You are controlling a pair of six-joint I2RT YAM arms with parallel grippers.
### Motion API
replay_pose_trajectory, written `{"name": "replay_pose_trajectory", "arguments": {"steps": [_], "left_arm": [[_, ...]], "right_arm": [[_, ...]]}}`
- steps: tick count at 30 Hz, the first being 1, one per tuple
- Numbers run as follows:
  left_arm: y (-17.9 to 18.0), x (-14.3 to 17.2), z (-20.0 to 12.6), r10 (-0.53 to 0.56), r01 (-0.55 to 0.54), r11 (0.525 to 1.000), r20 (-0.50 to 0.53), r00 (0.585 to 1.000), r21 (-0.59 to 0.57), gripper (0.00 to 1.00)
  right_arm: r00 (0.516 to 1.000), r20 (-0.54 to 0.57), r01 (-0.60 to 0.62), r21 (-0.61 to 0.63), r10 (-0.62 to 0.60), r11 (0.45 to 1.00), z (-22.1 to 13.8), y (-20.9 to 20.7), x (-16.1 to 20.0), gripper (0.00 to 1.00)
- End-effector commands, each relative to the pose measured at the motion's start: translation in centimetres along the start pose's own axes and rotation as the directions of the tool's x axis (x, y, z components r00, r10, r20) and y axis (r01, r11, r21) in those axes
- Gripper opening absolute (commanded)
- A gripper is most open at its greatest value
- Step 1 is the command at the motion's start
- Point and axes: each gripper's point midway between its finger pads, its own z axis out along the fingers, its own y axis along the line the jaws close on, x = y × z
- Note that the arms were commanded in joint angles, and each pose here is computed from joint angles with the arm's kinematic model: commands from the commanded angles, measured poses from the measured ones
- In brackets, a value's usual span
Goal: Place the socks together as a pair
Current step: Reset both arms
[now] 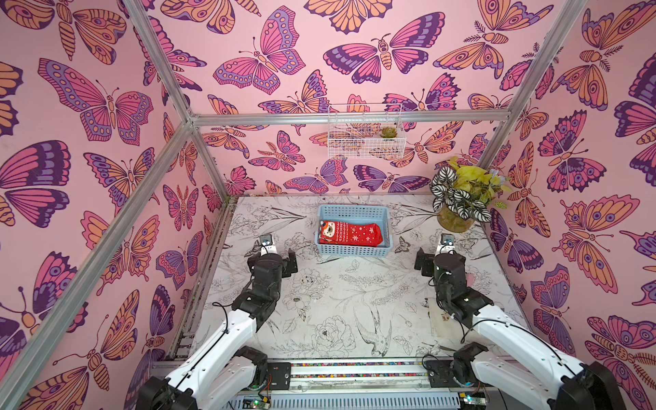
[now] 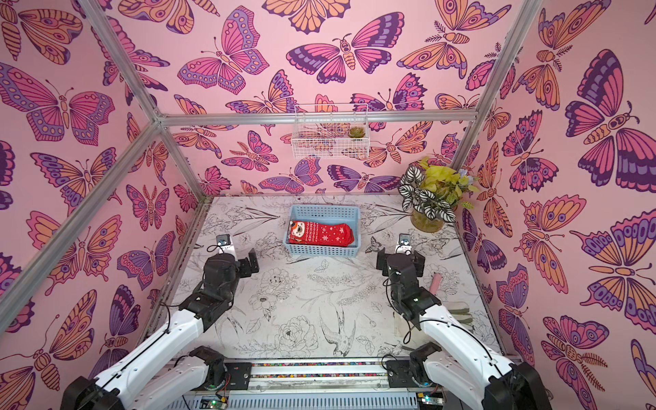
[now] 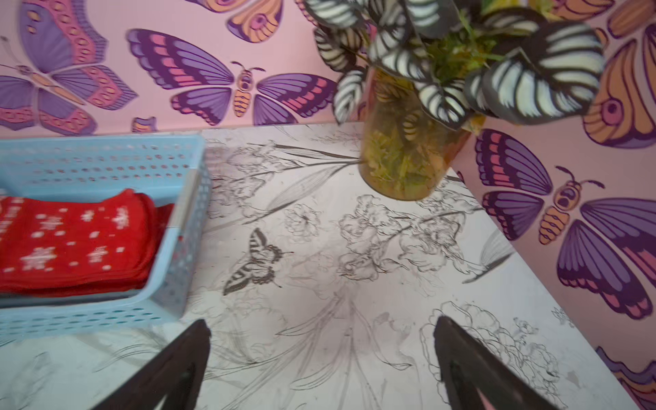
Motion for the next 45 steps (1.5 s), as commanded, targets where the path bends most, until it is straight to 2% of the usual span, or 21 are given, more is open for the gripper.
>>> {"name": "replay_pose_trajectory", "arguments": {"steps": [1, 6, 7, 9, 11, 12, 14, 17, 20, 22, 24, 25, 26, 28, 29, 31, 32, 34, 37, 38, 45], "left_arm": [[4.1, -2.1, -0.3, 0.003, 0.027, 0.978, 0.140, 0.990, -0.208, 1.00], [4.8, 0.1, 1.9, 0.095, -0.069, 0.968, 0.098, 0.991, -0.242, 1.00], [4.7, 0.7, 2.5, 0.121, -0.096, 0.965, 0.088, 0.989, -0.243, 1.00], [5.1, 2.2, 3.6, 0.116, -0.089, 0.962, 0.088, 0.989, -0.258, 1.00], [5.7, 3.3, 4.1, 0.106, -0.075, 0.958, 0.098, 0.990, -0.276, 1.00], [4.9, 3.8, 4.6, 0.142, -0.119, 0.970, 0.097, 0.985, -0.212, 1.00], [5.3, 4.4, 5.4, 0.123, -0.102, 0.972, 0.093, 0.988, -0.211, 1.00], [4.8, 4.6, 6.7, 0.087, -0.076, 0.990, 0.084, 0.993, -0.119, 1.00], [4.9, 5.7, 8.7, 0.044, -0.041, 0.998, 0.063, 0.997, -0.057, 1.00], [3.9, 5.9, 9.2, 0.059, -0.059, 0.998, 0.003, 0.998, 0.001, 1.00], [3.6, 6.1, 9.8, 0.065, -0.065, 0.998, 0.001, 0.998, 0.008, 1.00], [3.7, 6.5, 10.2, 0.062, -0.062, 0.998, 0.019, 0.998, -0.002, 1.00], [3.8, 6.2, 10.3, 0.078, -0.077, 0.997, 0.040, 0.996, -0.008, 1.00], [3.9, 6.7, 10.3, 0.056, -0.056, 0.998, -0.030, 0.998, 0.000, 1.00], [4.0, 6.3, 10.4, 0.059, -0.060, 0.998, 0.019, 0.998, 0.001, 1.00], [4.2, 6.6, 10.4, 0.047, -0.047, 0.999, -0.015, 0.999, -0.008, 1.00], [4.2, 6.5, 10.3, 0.047, -0.047, 0.999, -0.023, 0.999, -0.006, 1.00], [4.3, 6.3, 10.3, 0.060, -0.060, 0.998, 0.026, 0.998, -0.015, 1.00], [3.6, 6.5, 10.3, 0.068, -0.068, 0.998, -0.010, 0.998, 0.014, 1.00], [3.7, 6.4, 10.3, 0.068, -0.069, 0.998, 0.009, 0.998, 0.014, 1.00], [3.6, 6.4, 10.3, 0.070, -0.070, 0.997, 0.013, 0.997, 0.017, 1.00]], "right_arm": [[0.989, 0.091, -0.124, 0.034, 0.120, 0.992, 1.0, -2.1, -1.8, 0.99], [0.996, 0.089, -0.045, 0.190, 0.029, 0.981, 2.1, -4.8, -0.1, 0.99], [0.996, 0.083, -0.042, 0.198, 0.026, 0.979, 2.5, -4.9, 0.4, 0.99], [0.998, 0.055, -0.026, 0.158, 0.017, 0.987, 3.6, -4.1, 1.9, 0.99], [0.998, 0.062, -0.021, 0.169, 0.011, 0.985, 4.4, -4.0, 2.4, 0.99], [0.998, 0.059, -0.005, 0.175, -0.006, 0.985, 4.7, -3.9, 2.3, 0.99], [0.998, 0.048, 0.021, 0.167, -0.029, 0.986, 5.0, -3.7, 2.1, 0.99], [0.997, 0.068, 0.018, 0.201, -0.033, 0.979, 5.7, -4.3, 1.7, 0.99], [0.995, 0.068, 0.061, 0.177, -0.074, 0.982, 6.7, -3.7, 1.5, 0.99], [0.995, 0.071, 0.065, 0.153, -0.077, 0.986, 7.6, -3.4, 2.3, 0.99], [0.991, 0.108, 0.059, 0.141, -0.075, 0.988, 8.3, -3.2, 2.0, 0.99], [0.995, 0.069, 0.064, 0.133, -0.073, 0.989, 8.5, -3.3, 2.4, 0.99], [0.998, 0.034, 0.054, 0.126, -0.059, 0.991, 8.6, -3.5, 2.5, 0.99], [0.999, 0.034, 0.026, 0.100, -0.029, 0.995, 8.9, -3.8, 2.8, 0.99], [0.999, 0.033, 0.008, 0.087, -0.011, 0.996, 9.1, -4.0, 2.9, 0.99], [1.000, 0.007, 0.007, 0.046, -0.007, 0.999, 9.5, -3.6, 3.5, 0.99], [0.999, 0.038, -0.003, 0.046, 0.001, 0.999, 9.6, -3.7, 3.6, 0.99], [0.997, 0.075, -0.014, 0.061, 0.009, 0.998, 9.5, -4.1, 3.5, 0.99], [1.000, 0.019, -0.008, 0.065, 0.006, 0.998, 9.7, -4.1, 4.0, 0.99], [1.000, 0.013, -0.009, 0.063, 0.008, 0.998, 9.6, -4.1, 4.0, 0.99], [1.000, 0.025, -0.006, 0.063, 0.004, 0.998, 9.5, -4.1, 3.8, 0.99]]}}
